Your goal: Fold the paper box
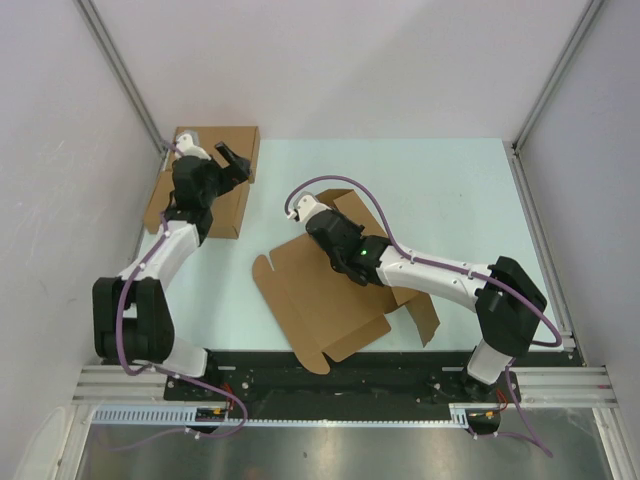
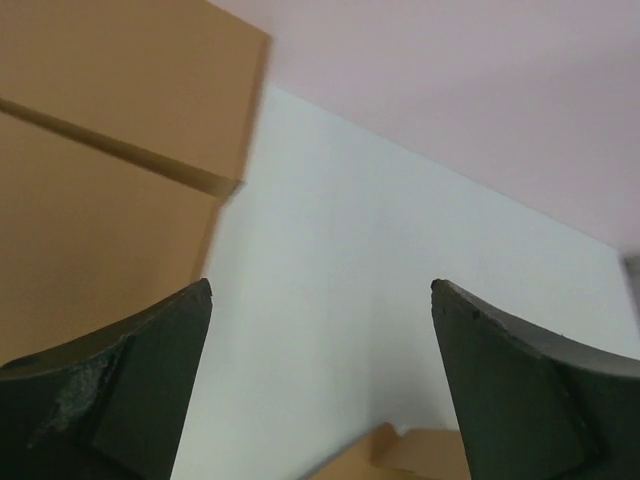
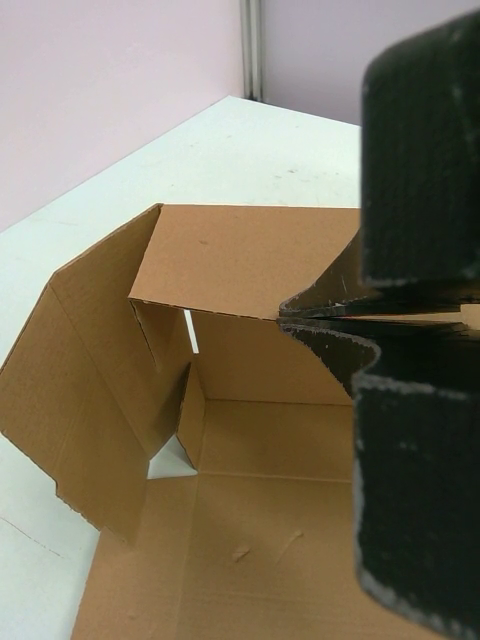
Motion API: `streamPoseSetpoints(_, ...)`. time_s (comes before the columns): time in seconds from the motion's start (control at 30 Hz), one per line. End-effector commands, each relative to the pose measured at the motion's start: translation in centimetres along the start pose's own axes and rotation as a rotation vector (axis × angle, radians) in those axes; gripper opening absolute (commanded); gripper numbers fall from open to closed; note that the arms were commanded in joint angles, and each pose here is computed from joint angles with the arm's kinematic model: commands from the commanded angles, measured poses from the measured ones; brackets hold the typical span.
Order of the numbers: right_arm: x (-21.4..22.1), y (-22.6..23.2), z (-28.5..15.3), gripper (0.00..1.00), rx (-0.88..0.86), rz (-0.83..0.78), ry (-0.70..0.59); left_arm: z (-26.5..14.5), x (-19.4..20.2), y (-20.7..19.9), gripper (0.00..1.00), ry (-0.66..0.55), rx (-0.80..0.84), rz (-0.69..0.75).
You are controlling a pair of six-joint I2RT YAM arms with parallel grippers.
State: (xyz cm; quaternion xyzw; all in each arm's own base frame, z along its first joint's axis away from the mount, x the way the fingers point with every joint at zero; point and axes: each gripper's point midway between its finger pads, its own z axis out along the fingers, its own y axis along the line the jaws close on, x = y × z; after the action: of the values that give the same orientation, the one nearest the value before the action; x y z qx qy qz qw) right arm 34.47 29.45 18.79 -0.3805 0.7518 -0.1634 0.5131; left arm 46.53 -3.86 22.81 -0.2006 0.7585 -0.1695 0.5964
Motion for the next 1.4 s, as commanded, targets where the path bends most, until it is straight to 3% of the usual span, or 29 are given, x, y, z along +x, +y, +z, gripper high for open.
streamPoseSetpoints(0.0, 1.3, 1.7, 0.5, 0.0, -0.049, -0.013, 0.044, -0.1, 0.3, -7.1, 1.0, 0.141, 0.356, 0.04)
streamPoseSetpoints(0.03, 1.3, 1.7, 0.5, 0.0, -0.052, -0.01, 0.043, -0.7, 2.6, -8.5, 1.0, 0.239, 0.495, 0.07)
streamPoseSetpoints(0.17, 1.3, 1.8, 0.4, 0.0, -0.059, -0.012, 0.044, -3.0, 6.8, -10.2, 1.0, 0.302, 0.702, 0.123)
streamPoseSetpoints(0.33, 1.3, 1.6, 0.3, 0.0, -0.064, -0.004, 0.041, -3.8, 12.4, -10.0, 0.98, 0.366, 0.696, 0.261)
streamPoseSetpoints(0.47, 1.2, 1.6, 0.3, 0.0, -0.065, 0.002, 0.039, -2.7, 16.8, -9.1, 0.96, 0.442, 0.571, 0.381)
streamPoseSetpoints(0.6, 1.2, 2.1, 0.1, 0.0, -0.075, -0.006, 0.038, -1.2, 17.8, -7.3, 0.94, 0.466, 0.478, 0.331)
streamPoseSetpoints(0.7, 1.1, 2.2, 0.0, 0.0, -0.078, -0.011, 0.036, -1.7, 16.8, -6.6, 0.94, 0.404, 0.484, 0.225)
streamPoseSetpoints(0.77, 1.1, 2.1, -0.1, 0.0, -0.077, -0.009, 0.036, -2.2, 14.5, -7.4, 0.94, 0.297, 0.541, 0.176)
streamPoseSetpoints(0.97, 1.3, 2.4, 0.3, 0.0, -0.083, -0.004, 0.042, -5.0, 8.7, -9.6, 0.94, 0.16, 0.703, 0.054)
streamPoseSetpoints(1.03, 1.4, 2.7, 0.4, 0.0, -0.088, -0.011, 0.044, -3.9, 8.1, -7.9, 0.93, 0.135, 0.619, 0.01)
streamPoseSetpoints(1.13, 1.6, 3.3, 0.4, 0.0, -0.082, -0.036, 0.05, -1.5, 9.9, -6.1, 0.91, 0.233, 0.502, 0.034)
streamPoseSetpoints(1.17, 1.7, 3.5, 0.5, 0.0, -0.082, -0.043, 0.054, -0.4, 12.3, -4.3, 0.91, 0.32, 0.423, 0.015)
streamPoseSetpoints(1.37, 2.0, 4.2, 0.6, 0.0, -0.09, -0.048, 0.063, 1.6, 16.1, -4.6, 0.86, 0.427, 0.409, -0.011)
